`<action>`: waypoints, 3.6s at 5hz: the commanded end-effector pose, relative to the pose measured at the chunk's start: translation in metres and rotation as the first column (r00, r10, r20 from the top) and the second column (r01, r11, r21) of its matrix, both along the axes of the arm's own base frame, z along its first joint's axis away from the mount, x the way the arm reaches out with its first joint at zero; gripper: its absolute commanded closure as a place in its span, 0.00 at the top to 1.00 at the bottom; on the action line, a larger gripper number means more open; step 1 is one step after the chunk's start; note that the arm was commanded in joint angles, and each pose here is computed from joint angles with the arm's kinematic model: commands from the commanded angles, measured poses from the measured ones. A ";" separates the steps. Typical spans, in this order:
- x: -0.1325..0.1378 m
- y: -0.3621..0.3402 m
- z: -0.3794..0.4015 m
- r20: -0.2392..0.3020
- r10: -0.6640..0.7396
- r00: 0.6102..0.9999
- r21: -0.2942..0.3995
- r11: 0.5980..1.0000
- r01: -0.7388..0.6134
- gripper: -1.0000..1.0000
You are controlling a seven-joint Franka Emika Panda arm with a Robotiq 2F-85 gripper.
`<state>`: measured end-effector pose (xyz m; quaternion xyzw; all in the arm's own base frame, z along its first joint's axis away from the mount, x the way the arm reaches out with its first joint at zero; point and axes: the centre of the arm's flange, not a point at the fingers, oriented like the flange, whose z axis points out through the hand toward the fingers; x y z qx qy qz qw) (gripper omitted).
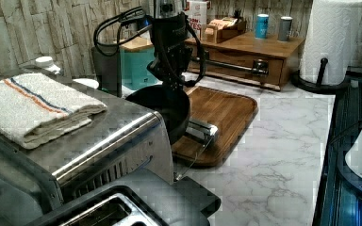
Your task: Put the bowl in the oven.
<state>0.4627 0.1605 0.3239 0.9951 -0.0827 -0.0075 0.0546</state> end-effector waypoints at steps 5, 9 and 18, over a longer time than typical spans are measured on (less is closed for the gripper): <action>0.083 0.031 0.005 0.183 0.074 0.980 0.609 0.774 -0.172 0.00; 0.098 0.031 -0.025 0.147 -0.060 0.987 0.684 0.727 -0.058 0.00; 0.104 -0.047 0.029 0.148 -0.231 0.962 0.650 0.755 0.081 1.00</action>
